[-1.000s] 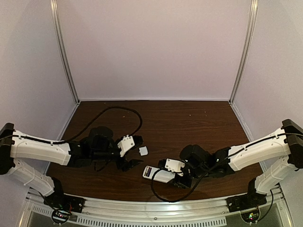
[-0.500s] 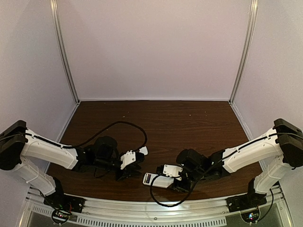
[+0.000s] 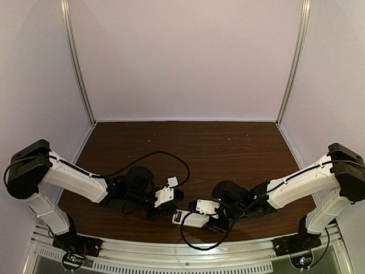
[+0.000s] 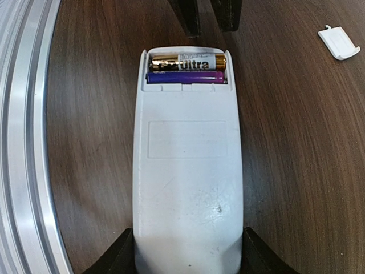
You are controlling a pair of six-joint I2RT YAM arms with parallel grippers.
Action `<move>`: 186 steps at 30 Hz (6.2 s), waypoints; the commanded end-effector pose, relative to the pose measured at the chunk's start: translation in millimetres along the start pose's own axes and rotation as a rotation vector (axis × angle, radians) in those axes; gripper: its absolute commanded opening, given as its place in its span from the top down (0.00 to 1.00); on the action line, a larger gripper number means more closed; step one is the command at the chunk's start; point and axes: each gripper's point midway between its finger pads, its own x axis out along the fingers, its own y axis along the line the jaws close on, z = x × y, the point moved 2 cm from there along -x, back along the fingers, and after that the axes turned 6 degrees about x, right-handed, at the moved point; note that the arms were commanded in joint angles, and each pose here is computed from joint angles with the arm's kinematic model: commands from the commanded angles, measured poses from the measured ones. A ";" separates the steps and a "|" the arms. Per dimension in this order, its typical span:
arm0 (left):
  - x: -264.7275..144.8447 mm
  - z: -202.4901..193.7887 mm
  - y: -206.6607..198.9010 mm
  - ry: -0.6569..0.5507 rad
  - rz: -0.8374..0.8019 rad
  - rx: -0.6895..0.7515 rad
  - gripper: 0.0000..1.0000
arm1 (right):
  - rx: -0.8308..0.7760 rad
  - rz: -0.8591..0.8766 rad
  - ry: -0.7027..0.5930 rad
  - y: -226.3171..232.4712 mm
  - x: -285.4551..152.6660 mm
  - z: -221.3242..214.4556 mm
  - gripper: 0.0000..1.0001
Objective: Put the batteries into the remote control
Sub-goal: Press the battery in the battery compartment, then pick up the battery cover from the center of the board, then pass from the left arm to the right
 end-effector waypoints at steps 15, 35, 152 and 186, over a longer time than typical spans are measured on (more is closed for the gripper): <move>19.5 -0.7 5.3 0.040 -0.012 0.045 0.90 | -0.008 0.005 0.006 2.4 5.5 -4.7 1.00; 27.9 -55.4 -12.4 0.277 -0.098 0.010 0.96 | -0.007 -0.007 0.015 0.3 6.9 -7.6 1.00; -5.9 58.6 134.8 0.184 0.317 -0.655 1.00 | 0.220 -0.417 -0.624 -60.2 -171.1 66.8 0.00; -144.1 202.7 -22.4 -0.485 -0.606 -0.286 1.00 | -0.280 0.075 -0.753 44.6 -208.6 142.3 0.39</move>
